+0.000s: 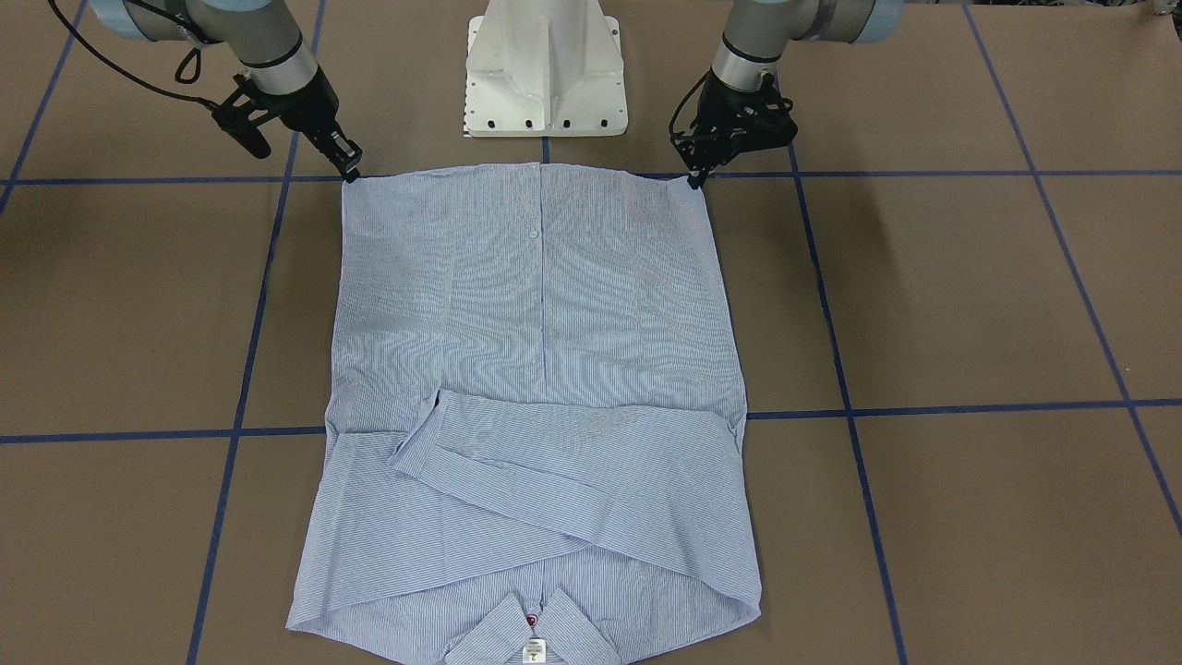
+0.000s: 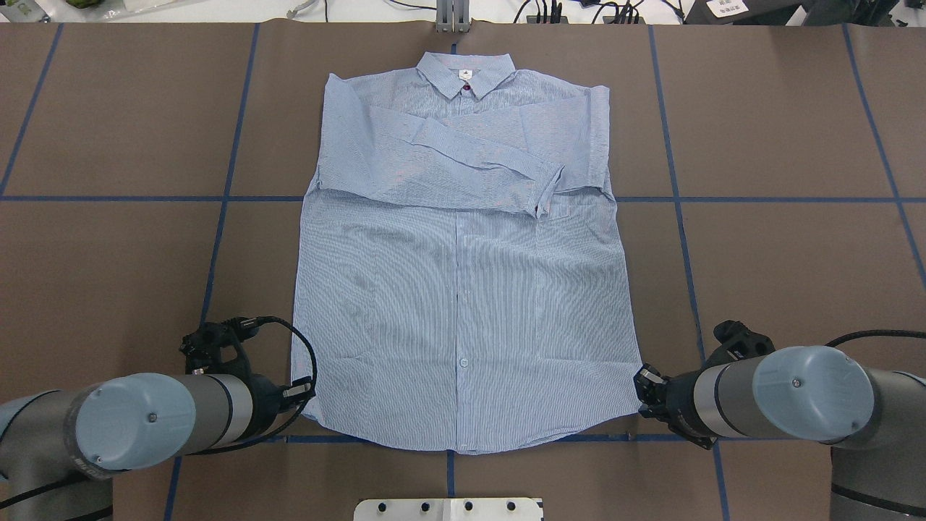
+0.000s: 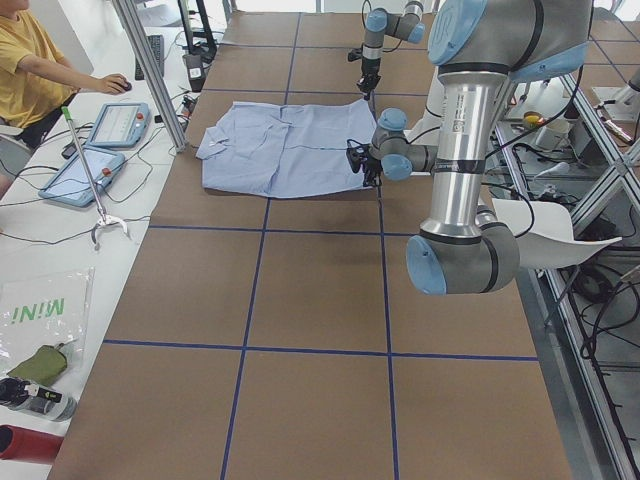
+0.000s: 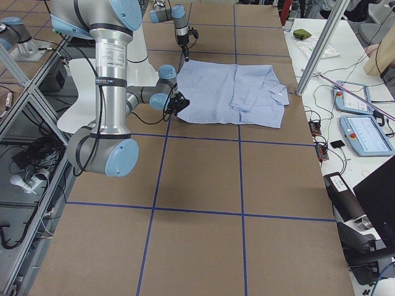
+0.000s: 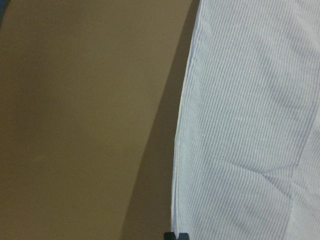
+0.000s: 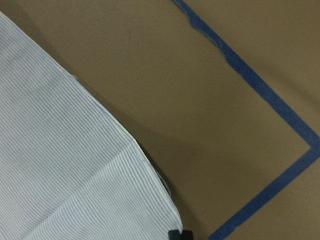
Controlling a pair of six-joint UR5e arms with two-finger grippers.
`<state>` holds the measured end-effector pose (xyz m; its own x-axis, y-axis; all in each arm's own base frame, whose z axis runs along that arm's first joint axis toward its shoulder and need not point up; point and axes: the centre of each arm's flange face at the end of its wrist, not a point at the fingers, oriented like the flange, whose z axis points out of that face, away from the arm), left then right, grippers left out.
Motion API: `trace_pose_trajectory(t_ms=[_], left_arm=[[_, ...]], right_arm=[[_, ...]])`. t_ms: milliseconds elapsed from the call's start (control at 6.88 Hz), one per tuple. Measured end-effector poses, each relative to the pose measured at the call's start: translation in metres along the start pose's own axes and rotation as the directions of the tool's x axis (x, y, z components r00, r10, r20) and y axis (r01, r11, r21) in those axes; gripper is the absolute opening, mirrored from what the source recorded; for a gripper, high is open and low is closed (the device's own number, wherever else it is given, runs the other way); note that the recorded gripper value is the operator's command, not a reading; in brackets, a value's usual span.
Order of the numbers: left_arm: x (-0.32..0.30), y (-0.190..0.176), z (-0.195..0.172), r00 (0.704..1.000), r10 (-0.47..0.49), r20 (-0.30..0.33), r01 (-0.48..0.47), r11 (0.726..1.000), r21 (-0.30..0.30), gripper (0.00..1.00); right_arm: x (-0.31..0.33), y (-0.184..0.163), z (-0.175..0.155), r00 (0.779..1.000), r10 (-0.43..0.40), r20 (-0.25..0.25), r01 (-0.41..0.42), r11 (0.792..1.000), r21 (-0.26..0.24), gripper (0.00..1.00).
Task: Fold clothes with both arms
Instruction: 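Lower both grippers and pinch the hem corners, then lift the hem with both grippers and carry it toward the collar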
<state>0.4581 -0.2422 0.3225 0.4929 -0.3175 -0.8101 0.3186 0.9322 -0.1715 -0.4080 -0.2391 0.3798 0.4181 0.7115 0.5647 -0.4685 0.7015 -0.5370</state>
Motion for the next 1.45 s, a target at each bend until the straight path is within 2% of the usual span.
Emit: trace_pose_trajectory(t_ms=[291,727,1018,1309,1454], left_arm=[[0.003,0.002,-0.029,0.997,-0.083,-0.009,0.083,0.997,-0.012,0.0],[0.0,0.011,-0.043,0.985,-0.167,0.047,0.17,0.984,-0.051,0.0],[-0.001,0.014,-0.048,0.961,-0.268,0.067,0.273,0.959,-0.073,0.0],[0.007,0.015,-0.074,0.945,-0.324,0.053,0.328,0.935,-0.136,0.0],[0.014,-0.001,-0.084,0.944,-0.33,0.02,0.33,0.936,-0.124,0.0]], right_arm=[[0.005,-0.001,-0.009,1.0,-0.001,0.0,0.001,1.0,-0.005,0.0],[0.012,0.014,-0.024,1.0,-0.014,0.001,0.014,0.999,-0.042,0.0],[0.013,0.02,-0.028,1.0,-0.017,0.002,0.017,0.998,-0.058,0.0],[0.005,0.016,-0.044,0.999,-0.005,0.037,0.007,0.998,-0.059,0.0],[-0.005,0.004,-0.06,0.997,0.018,0.077,-0.015,0.999,-0.044,0.0]])
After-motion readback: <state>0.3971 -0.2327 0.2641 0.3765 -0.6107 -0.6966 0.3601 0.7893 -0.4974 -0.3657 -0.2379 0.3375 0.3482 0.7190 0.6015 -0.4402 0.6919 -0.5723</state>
